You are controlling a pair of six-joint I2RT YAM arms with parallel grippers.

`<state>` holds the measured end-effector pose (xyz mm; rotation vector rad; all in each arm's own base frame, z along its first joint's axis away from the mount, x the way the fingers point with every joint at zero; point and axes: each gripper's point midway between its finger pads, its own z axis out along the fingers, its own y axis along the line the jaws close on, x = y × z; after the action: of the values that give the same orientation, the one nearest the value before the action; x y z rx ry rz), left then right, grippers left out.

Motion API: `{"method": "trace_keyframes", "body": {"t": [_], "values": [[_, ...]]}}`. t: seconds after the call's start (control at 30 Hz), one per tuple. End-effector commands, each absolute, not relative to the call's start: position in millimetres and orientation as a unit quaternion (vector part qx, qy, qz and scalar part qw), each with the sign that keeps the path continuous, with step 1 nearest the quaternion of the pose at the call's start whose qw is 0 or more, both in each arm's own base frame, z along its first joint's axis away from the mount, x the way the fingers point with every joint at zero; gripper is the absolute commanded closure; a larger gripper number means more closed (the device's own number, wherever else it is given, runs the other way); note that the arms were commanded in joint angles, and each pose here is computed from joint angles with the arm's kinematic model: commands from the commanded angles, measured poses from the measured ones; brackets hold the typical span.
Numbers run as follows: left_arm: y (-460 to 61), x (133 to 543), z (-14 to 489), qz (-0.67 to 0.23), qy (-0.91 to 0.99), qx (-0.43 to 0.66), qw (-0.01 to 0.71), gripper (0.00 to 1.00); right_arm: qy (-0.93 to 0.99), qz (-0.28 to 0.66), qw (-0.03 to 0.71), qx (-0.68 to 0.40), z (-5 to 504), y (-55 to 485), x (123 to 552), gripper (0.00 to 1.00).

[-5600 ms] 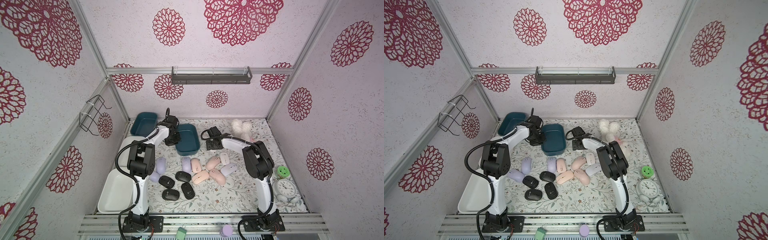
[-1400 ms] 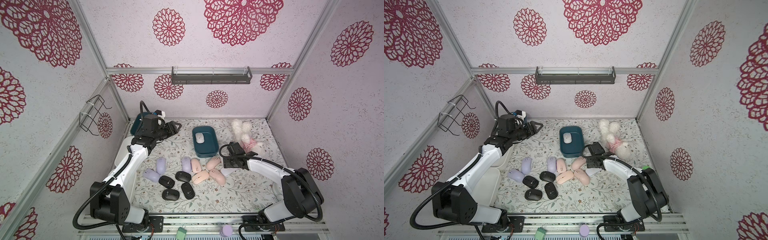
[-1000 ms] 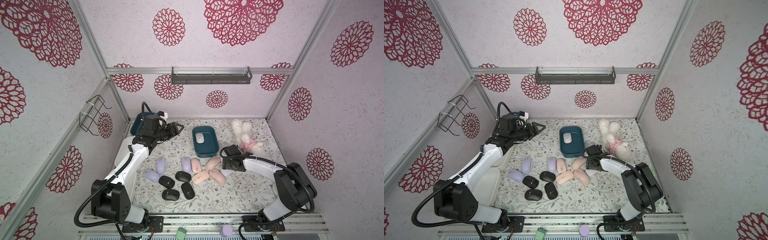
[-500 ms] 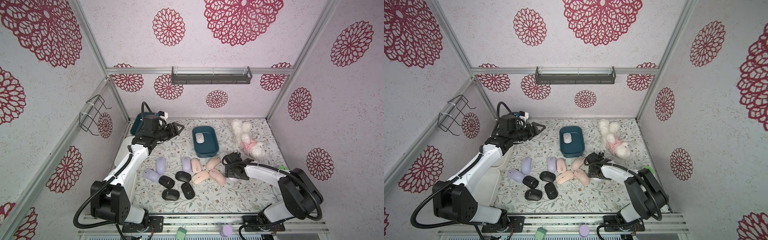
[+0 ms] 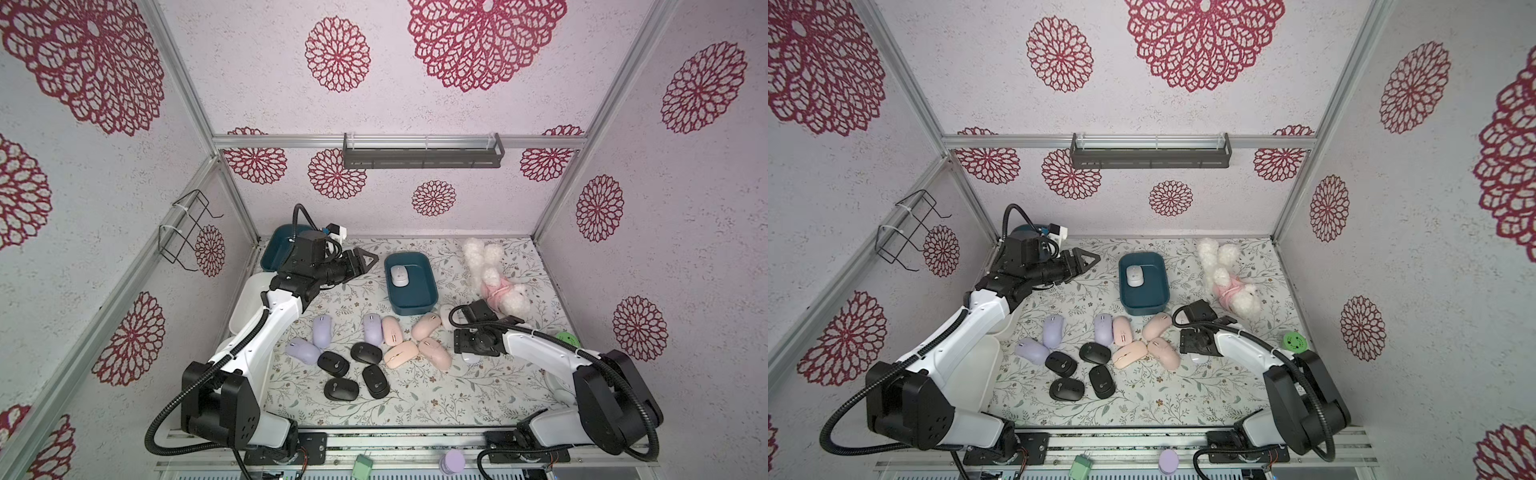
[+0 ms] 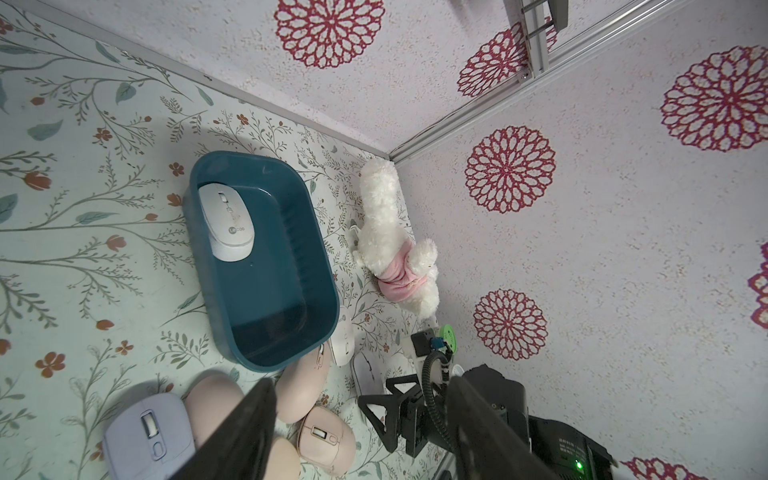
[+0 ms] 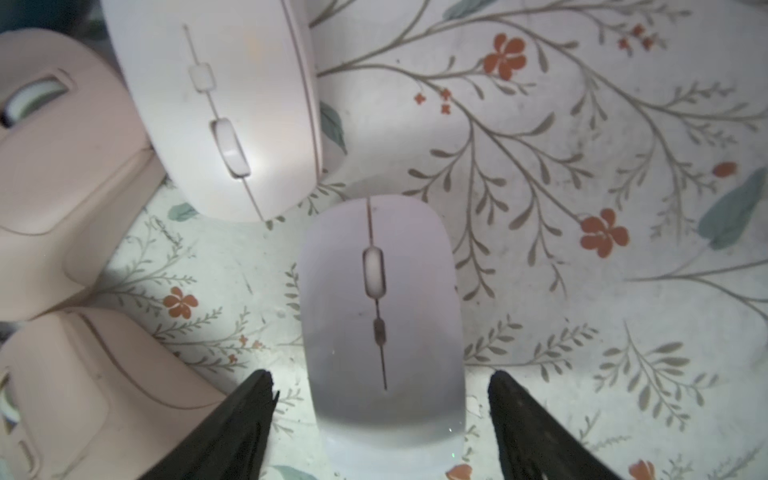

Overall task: Place the mice by color into the storage box
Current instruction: Pick up the mouse from the center of the board.

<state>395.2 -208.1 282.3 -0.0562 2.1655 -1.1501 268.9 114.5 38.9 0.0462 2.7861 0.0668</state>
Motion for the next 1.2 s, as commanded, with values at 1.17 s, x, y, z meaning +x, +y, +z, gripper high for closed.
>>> {"method": "trace_keyframes", "body": {"t": [1.17], "values": [[-204.3, 406.8, 275.7, -0.424, 0.842, -0.017, 0.333, 0.34, 0.978, 0.017, 0.206, -0.013, 76.5, 101.2, 287.9, 0.44]]}}
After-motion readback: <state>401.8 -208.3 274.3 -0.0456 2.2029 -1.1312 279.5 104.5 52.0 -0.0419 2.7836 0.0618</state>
